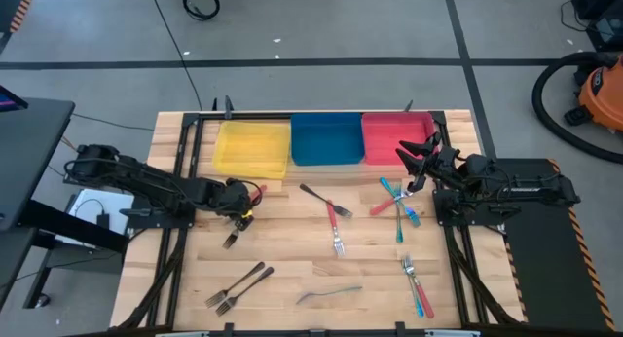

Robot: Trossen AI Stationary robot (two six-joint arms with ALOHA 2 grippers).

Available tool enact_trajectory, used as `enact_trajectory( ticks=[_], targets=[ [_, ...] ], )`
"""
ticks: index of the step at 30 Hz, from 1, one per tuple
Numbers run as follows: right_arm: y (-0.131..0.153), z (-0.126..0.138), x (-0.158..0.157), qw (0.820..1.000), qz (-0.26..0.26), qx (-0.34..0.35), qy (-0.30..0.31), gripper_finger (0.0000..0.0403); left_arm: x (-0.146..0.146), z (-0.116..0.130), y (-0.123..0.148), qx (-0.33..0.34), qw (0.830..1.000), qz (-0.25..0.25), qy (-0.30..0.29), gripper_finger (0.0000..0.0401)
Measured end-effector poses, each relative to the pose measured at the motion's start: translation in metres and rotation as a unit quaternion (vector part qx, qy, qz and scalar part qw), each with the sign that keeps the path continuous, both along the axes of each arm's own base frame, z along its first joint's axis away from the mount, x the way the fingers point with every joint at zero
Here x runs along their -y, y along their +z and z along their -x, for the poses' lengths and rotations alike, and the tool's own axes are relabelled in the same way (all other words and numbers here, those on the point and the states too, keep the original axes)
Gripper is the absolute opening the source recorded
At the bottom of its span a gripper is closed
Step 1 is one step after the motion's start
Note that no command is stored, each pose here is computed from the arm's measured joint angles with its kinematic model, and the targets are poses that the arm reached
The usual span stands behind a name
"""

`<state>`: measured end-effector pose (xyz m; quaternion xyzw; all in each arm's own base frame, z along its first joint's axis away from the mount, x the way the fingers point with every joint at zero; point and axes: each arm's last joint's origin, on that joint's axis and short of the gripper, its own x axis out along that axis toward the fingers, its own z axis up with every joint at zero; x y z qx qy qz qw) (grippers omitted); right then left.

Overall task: Sort silverware by color (type)
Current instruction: Put the top left pink fork into the yellow bin

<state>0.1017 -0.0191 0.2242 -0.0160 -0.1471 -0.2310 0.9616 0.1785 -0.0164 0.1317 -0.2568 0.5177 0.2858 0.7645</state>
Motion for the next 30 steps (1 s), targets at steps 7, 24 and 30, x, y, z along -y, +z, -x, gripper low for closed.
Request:
enact_trajectory(
  ticks=[7, 24, 30],
  targets=[
    [0.000, 0.000, 0.000, 1.000, 0.004, -0.002, -0.001, 0.0130, -0.008, -0.013, 0.042, -0.038, 0.998, -0.019, -0.040, 0.0012],
    [0.000, 0.000, 0.000, 1.000, 0.012, -0.006, -0.003, 0.0130, -0.140, -0.030, 0.161, -0.011, 0.978, -0.180, -0.107, 0.0012],
    [-0.001, 0.000, 0.000, 1.000, 0.011, -0.009, -0.003, 0.0130, -0.181, -0.026, 0.130, -0.044, 0.984, -0.096, -0.143, 0.0013]
  ],
)
